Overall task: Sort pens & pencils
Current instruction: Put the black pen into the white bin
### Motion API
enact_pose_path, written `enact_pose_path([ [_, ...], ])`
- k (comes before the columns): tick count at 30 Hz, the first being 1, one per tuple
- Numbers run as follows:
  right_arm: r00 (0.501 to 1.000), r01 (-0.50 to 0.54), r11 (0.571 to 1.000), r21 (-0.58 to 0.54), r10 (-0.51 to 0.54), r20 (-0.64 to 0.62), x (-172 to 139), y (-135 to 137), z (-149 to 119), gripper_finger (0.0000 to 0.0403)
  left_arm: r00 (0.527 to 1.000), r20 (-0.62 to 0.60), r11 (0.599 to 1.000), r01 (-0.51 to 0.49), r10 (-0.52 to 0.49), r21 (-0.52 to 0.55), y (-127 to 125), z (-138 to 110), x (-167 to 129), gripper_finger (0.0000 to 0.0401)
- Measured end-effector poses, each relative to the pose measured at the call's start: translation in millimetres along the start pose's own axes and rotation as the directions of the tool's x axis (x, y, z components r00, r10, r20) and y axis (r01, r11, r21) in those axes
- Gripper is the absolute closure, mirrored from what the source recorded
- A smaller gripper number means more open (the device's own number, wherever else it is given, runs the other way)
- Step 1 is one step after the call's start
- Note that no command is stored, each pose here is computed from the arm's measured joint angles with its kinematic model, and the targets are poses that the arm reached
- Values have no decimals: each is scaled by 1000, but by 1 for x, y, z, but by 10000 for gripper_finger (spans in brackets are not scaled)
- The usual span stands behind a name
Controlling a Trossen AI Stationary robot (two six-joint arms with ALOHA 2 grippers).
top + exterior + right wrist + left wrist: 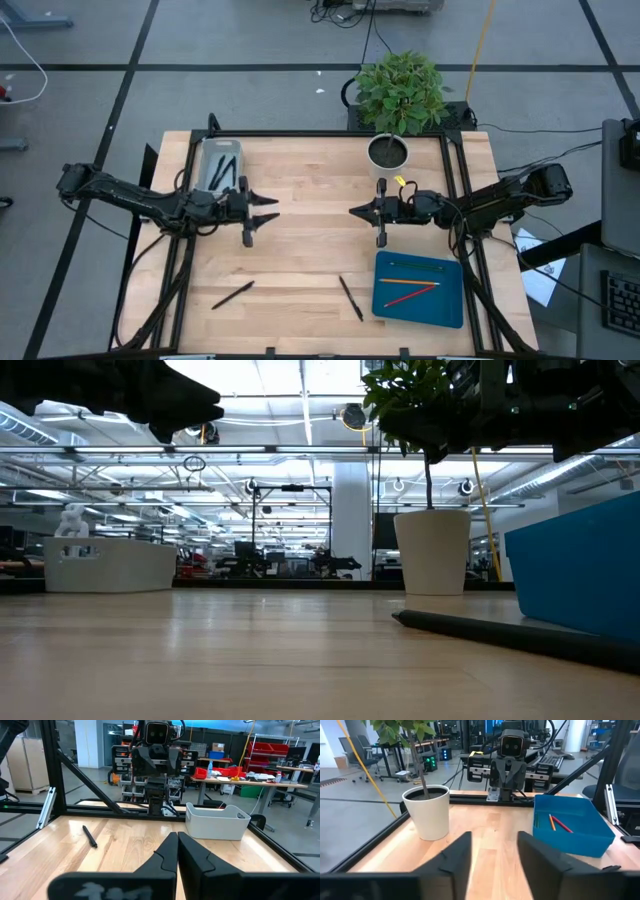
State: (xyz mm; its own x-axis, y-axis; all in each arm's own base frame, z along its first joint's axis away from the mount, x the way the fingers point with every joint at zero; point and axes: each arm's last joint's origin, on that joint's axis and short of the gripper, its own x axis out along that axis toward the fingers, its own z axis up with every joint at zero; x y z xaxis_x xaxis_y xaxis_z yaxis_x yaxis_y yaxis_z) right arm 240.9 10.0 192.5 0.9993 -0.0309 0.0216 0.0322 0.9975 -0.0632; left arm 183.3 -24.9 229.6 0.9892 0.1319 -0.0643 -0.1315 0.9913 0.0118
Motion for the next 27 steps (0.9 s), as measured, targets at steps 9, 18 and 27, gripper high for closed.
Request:
enact_pose_path([
  [9, 1000, 0, 1000, 0, 0, 0, 0, 0, 0, 403, 1000, -1, 1000, 3, -3, -26, 0, 0, 0, 98],
  [18, 1000, 0, 1000, 1, 0, 0, 0, 0, 0, 403, 1000, -2, 1000, 3, -3, -26, 0, 0, 0, 31],
  [27, 1000, 0, 1000, 1, 0, 0, 0, 0, 0, 403, 1000, -30, 1000, 10, -10, -7, 0, -3, 0, 69],
])
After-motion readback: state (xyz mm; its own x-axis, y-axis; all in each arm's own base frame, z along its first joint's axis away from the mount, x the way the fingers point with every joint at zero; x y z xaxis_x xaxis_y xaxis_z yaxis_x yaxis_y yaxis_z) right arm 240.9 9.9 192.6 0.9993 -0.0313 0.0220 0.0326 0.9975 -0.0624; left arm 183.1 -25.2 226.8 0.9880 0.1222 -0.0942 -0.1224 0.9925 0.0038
